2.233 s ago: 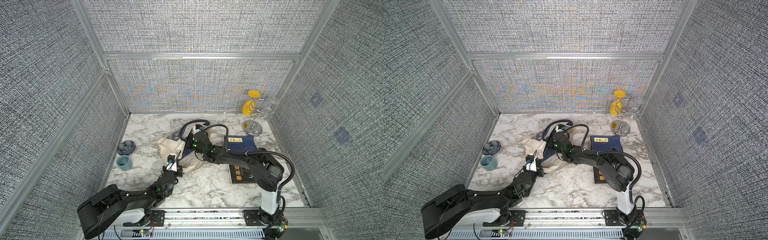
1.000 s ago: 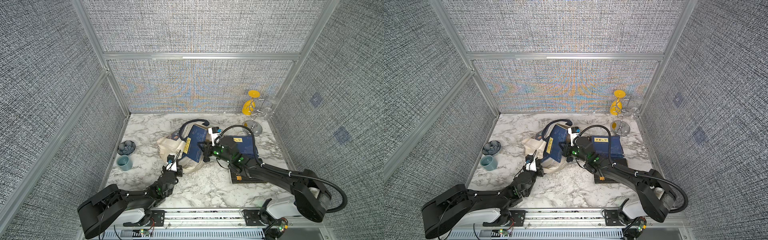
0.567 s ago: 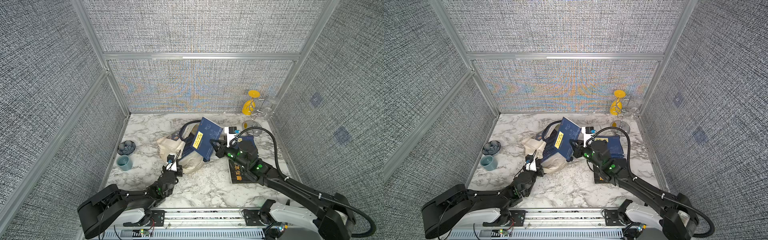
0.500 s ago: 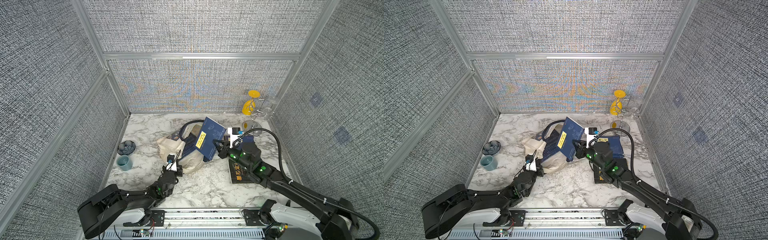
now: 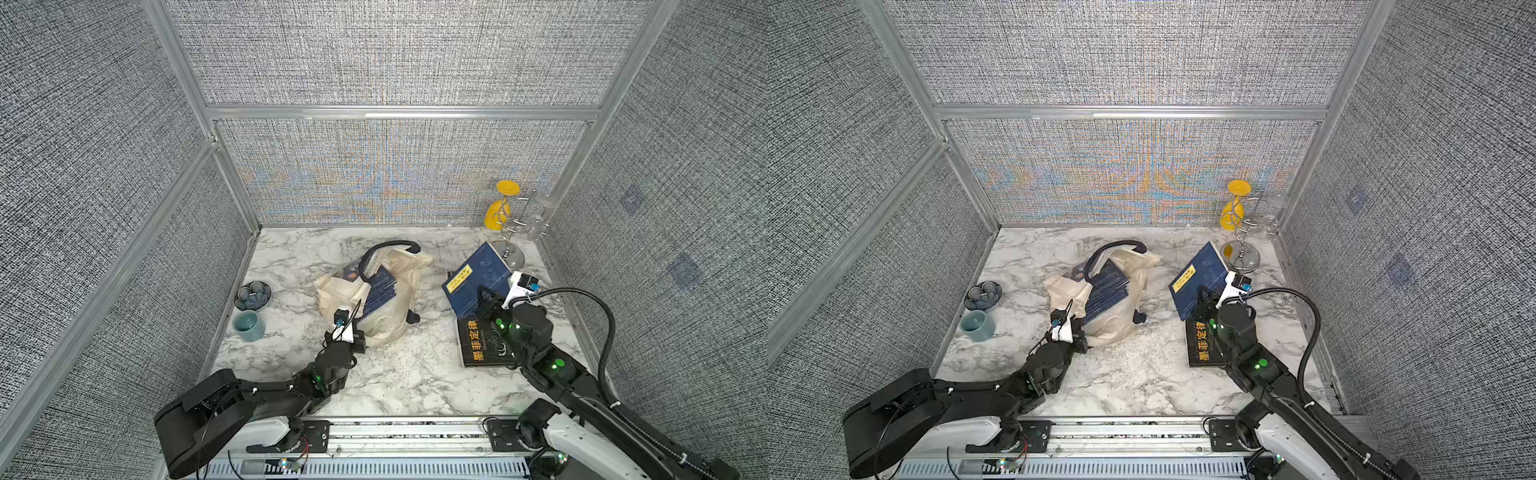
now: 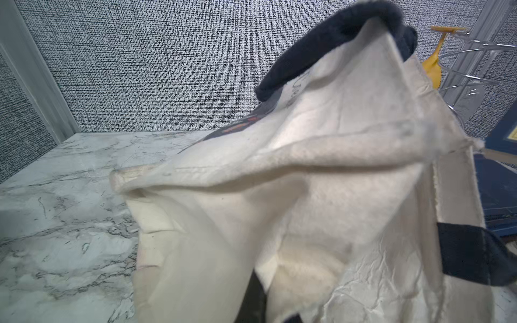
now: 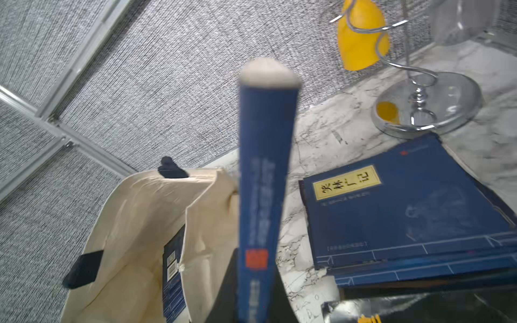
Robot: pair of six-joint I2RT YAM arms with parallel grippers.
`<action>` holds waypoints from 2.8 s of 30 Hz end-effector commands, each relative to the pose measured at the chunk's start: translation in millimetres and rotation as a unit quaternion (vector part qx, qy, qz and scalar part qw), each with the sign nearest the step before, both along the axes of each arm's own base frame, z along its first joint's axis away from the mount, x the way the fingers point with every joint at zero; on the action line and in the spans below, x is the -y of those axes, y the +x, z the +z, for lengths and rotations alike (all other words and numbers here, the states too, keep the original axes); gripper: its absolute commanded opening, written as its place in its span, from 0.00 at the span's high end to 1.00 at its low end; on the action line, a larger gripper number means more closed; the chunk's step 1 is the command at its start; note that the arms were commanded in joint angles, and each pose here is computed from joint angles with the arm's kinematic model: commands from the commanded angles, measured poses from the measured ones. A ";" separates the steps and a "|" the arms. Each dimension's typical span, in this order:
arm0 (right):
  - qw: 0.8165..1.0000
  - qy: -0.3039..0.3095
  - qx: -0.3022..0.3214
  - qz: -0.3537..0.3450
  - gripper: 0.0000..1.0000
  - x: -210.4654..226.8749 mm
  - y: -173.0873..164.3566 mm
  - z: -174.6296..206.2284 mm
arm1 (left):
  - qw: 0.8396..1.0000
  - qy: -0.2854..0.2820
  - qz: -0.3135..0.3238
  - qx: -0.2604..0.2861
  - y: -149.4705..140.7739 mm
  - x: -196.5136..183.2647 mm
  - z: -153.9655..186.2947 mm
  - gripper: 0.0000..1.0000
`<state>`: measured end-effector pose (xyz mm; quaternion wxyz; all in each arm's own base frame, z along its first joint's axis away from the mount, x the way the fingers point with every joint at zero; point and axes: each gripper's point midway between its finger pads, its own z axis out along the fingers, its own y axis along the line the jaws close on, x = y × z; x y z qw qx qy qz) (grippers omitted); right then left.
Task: Take out the books from the canvas bag
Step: Place the book on the book.
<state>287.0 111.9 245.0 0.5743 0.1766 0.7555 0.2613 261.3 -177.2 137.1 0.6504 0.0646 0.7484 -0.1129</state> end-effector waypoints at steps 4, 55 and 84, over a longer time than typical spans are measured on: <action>0.994 0.075 -0.010 -0.074 1.00 26.8 6.0 -17.4 | 1.000 -0.011 0.001 0.006 1.7 1.8 6.1 1.00; 0.941 0.257 -0.051 -0.213 1.00 67.7 80.8 -121.0 | 1.000 -0.011 0.000 0.008 1.4 1.9 7.2 1.00; 0.937 0.253 -0.161 -0.180 0.44 56.5 65.1 -151.0 | 1.000 -0.007 -0.003 0.004 1.6 3.6 3.3 1.00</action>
